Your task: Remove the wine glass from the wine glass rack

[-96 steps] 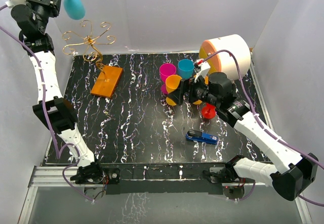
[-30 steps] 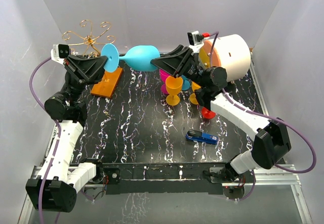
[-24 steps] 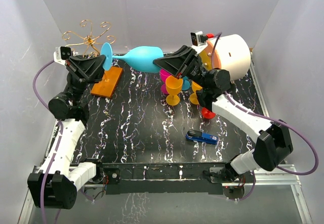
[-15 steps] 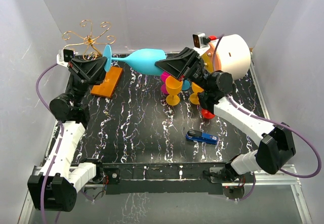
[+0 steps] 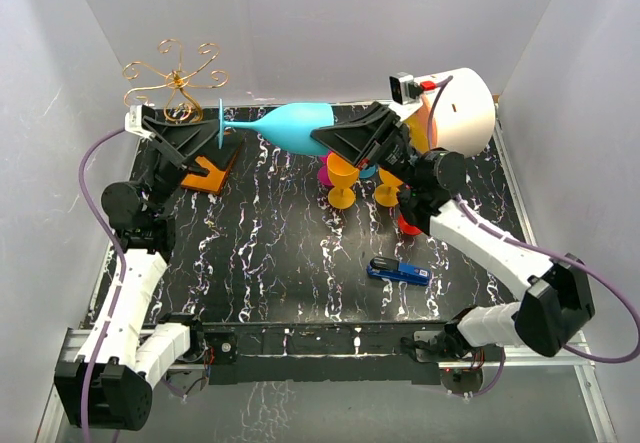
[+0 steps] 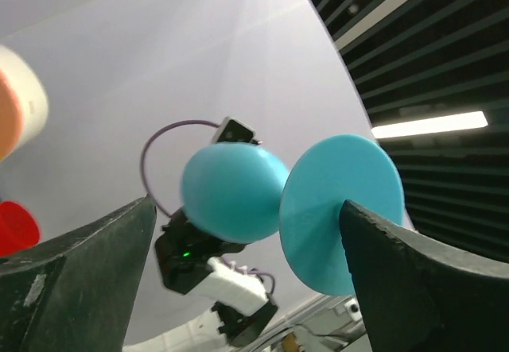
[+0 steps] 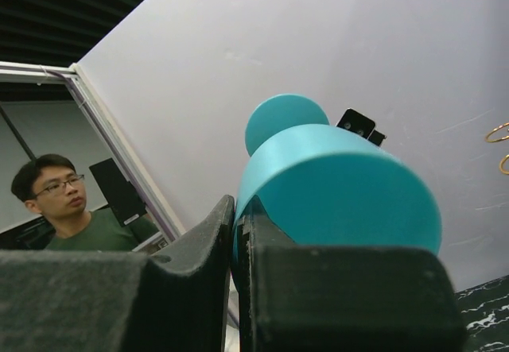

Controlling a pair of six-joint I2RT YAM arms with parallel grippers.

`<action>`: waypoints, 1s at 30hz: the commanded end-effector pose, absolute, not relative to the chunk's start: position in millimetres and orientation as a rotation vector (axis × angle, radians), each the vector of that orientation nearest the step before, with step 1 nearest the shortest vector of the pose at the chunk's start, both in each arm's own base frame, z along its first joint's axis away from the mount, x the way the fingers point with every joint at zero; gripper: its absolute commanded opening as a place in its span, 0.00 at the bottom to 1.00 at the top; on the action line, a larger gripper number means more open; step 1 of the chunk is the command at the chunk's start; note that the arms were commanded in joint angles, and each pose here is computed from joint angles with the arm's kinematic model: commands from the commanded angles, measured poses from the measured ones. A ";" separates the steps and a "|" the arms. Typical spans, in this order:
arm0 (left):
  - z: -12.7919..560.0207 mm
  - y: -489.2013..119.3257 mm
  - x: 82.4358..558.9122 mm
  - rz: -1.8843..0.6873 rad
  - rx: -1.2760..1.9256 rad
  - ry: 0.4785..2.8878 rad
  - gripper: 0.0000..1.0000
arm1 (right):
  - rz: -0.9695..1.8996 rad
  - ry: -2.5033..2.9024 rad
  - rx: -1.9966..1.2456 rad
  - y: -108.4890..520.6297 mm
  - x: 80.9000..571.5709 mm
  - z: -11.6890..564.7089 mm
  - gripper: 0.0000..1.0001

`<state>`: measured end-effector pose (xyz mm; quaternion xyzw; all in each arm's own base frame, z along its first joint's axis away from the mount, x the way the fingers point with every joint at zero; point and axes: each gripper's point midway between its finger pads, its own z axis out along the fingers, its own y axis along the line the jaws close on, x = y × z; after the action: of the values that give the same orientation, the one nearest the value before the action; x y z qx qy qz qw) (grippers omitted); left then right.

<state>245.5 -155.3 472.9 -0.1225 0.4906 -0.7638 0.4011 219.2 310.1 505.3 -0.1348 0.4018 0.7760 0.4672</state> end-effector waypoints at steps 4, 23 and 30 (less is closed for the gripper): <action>460.8 -171.1 210.0 -1.778 -0.045 1.360 0.99 | 1.724 0.930 -0.258 285.5 217.5 516.6 0.00; 402.7 -142.3 236.5 -1.213 -0.216 1.712 0.99 | 1.334 1.325 -0.186 268.8 246.2 430.1 0.00; 383.5 -108.4 236.1 -0.880 -0.237 1.795 0.99 | 1.032 1.603 -0.192 248.5 263.7 361.6 0.00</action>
<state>243.1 -131.9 400.3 -0.1042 0.7157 -0.4654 0.5102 255.2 268.8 391.9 -0.0728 0.6276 0.5334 0.5624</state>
